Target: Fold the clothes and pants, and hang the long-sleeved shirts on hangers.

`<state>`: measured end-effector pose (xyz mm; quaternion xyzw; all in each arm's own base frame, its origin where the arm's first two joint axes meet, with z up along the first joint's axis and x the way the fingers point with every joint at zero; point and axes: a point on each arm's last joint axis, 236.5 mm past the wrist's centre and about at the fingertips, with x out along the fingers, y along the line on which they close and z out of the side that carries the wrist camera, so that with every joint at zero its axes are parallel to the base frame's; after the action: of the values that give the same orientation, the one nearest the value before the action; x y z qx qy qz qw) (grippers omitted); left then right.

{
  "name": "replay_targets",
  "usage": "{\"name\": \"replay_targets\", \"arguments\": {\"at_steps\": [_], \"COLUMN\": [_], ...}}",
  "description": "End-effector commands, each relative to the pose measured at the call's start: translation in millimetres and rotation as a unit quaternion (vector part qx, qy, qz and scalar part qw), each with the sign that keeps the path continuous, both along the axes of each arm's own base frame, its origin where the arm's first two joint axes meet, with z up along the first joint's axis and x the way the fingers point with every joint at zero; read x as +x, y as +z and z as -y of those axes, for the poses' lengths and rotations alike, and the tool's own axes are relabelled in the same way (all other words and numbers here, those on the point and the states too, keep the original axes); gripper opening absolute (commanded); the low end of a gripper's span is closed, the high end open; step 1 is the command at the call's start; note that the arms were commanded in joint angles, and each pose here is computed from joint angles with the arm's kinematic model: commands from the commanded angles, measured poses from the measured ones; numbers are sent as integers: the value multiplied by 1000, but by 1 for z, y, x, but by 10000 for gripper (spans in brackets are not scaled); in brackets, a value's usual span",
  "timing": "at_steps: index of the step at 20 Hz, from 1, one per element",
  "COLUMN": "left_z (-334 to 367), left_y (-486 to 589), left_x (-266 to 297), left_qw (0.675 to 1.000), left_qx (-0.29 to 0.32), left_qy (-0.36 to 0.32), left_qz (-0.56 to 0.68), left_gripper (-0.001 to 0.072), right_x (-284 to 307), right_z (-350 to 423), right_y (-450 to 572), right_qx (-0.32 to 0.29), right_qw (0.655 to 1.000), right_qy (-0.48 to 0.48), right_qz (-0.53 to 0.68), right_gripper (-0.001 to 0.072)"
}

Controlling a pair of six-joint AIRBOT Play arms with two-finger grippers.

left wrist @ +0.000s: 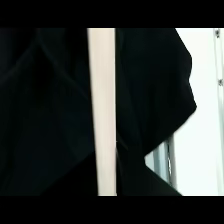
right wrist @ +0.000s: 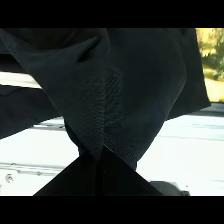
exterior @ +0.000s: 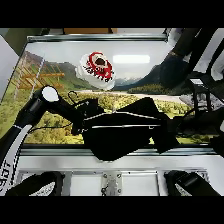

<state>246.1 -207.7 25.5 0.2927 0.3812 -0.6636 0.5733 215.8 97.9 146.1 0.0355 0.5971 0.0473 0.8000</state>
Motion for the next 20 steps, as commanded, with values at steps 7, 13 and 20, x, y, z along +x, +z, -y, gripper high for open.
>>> {"name": "replay_targets", "arguments": {"at_steps": [7,13,20], "left_z": [19,32,41], "left_y": [7,8,2], "left_x": [23,20,13], "left_qw": [998,996,997], "left_qx": [-47,-56,-80], "left_qy": [15,-8,-3], "left_qz": [50,67,14], "left_gripper": [17,17,17], "right_x": [42,56,62], "right_z": [-19,-47,-116], "right_y": [30,34,39], "right_qx": [-12,5,44], "right_qw": [999,995,982], "right_qy": [48,82,151], "right_qz": [18,53,105], "right_gripper": [18,17,17]}}
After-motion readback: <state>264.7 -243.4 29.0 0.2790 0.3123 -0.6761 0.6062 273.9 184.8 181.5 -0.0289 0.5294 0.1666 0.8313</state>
